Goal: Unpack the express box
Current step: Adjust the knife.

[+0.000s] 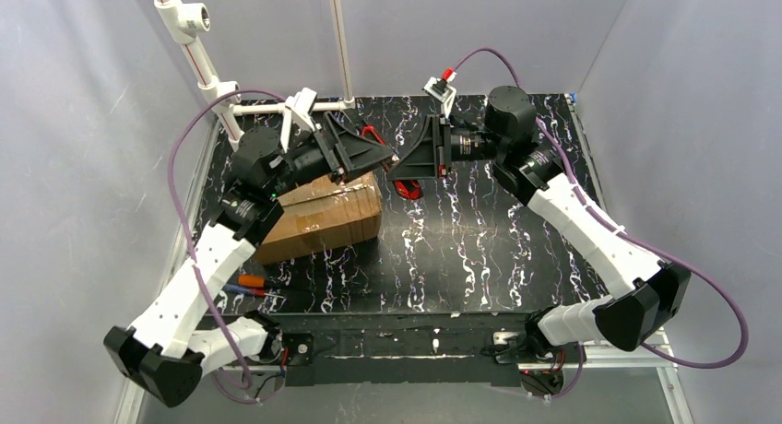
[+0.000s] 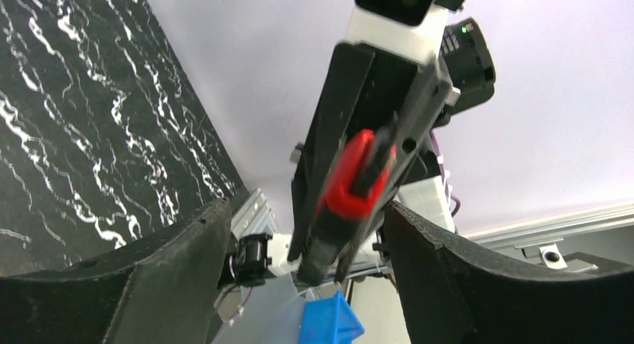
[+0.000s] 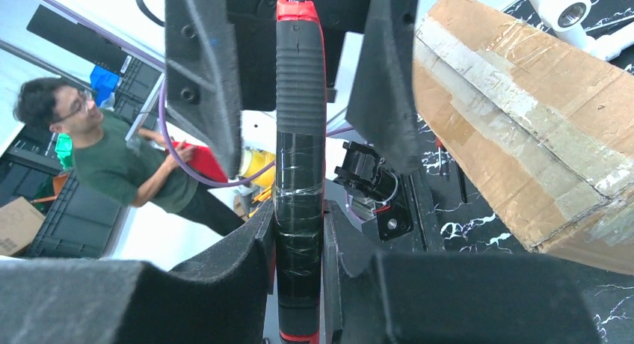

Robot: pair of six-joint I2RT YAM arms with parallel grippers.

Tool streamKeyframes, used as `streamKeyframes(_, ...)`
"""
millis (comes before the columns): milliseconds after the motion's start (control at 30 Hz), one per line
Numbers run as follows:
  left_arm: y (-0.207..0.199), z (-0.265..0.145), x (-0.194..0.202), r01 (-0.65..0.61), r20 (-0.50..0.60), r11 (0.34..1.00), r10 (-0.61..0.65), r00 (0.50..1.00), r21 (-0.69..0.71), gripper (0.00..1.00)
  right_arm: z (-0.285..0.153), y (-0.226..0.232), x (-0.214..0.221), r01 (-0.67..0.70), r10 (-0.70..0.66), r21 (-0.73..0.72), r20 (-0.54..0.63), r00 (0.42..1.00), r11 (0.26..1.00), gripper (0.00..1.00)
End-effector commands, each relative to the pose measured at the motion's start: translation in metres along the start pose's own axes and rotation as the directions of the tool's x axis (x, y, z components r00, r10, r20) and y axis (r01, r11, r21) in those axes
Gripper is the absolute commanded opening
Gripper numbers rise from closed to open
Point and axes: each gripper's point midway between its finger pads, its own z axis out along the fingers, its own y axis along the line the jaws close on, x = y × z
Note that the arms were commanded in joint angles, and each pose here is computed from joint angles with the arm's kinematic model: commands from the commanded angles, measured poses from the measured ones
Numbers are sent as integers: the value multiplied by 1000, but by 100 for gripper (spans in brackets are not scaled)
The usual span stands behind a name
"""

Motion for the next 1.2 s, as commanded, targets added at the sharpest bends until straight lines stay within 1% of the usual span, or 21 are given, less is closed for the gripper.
streamKeyframes(0,-38,12,-28,-79,75,985,68,995,152,72,1,13,-3,50,-51,-55,-8,999,997,1)
streamKeyframes(33,-43,15,-30,-89,68,980,78,995,177,69,0,14,-2,49,-49,-58,-8,999,997,1)
streamKeyframes(67,-46,19,-31,-91,53,977,82,995,194,59,0,14,-3,47,-47,-58,-6,999,997,1)
streamKeyframes(100,-47,21,-30,-89,38,976,83,996,201,53,1,14,-4,48,-48,-57,-4,999,997,1)
streamKeyframes(167,-44,26,-30,-82,22,976,79,997,201,46,1,16,-7,52,-51,-57,5,999,997,1)
streamKeyframes(200,-44,27,-29,-87,17,974,85,996,207,37,1,16,-9,55,-55,-55,11,998,997,1)
streamKeyframes(267,-44,26,-33,-126,47,970,119,992,206,8,3,14,-14,50,-49,-41,28,998,998,1)
streamKeyframes(300,-44,24,-38,-150,86,969,135,987,195,0,4,10,-17,41,-40,-20,44,998,999,1)
streamKeyframes(333,-46,21,-46,-185,144,965,159,977,186,0,5,5,-23,35,-36,13,74,997,999,5)
streamKeyframes(367,-49,16,-58,-220,228,960,178,957,171,0,6,-2,-29,25,-30,46,109,994,999,16)
streamKeyframes(433,-52,10,-75,-242,346,957,175,922,162,0,5,-15,-46,-39,12,109,233,972,993,45)
streamKeyframes(467,-54,9,-84,-244,394,956,163,904,164,0,2,-20,-56,-96,52,124,318,947,988,63)
streamKeyframes(500,-59,8,-95,-243,443,953,142,885,180,0,-1,-26,-66,-139,75,129,407,910,982,76)
streamKeyframes(567,-61,9,-110,-220,509,953,86,857,208,0,-9,-27,-84,-192,132,43,582,802,980,90)
streamKeyframes(600,-60,9,-117,-204,540,954,56,840,219,0,-14,-16,-93,-149,133,-32,655,743,988,97)
streamKeyframes(700,-55,5,-136,-174,624,956,-11,781,234,0,-22,-11,-110,-136,171,-109,767,619,985,98)
streamKeyframes(767,-51,1,-144,-149,665,961,-44,746,231,0,-21,-2,-120,-99,172,-140,804,569,985,98)
streamKeyframes(867,-47,-5,-153,-143,726,970,-47,686,198,0,-21,-5,-130,-146,225,-177,861,456,973,96)
streamKeyframes(967,-40,-4,-155,-137,753,977,-34,658,164,0,-22,-16,-136,-199,272,-212,894,355,957,90)
streamKeyframes(1033,-32,0,-155,-122,759,981,-34,650,148,0,-21,-23,-141,-217,293,-232,903,314,948,82)
streamKeyframes(1167,-22,6,-157,-114,777,986,-20,629,118,0,-12,-31,-150,-230,332,-274,904,269,934,79)
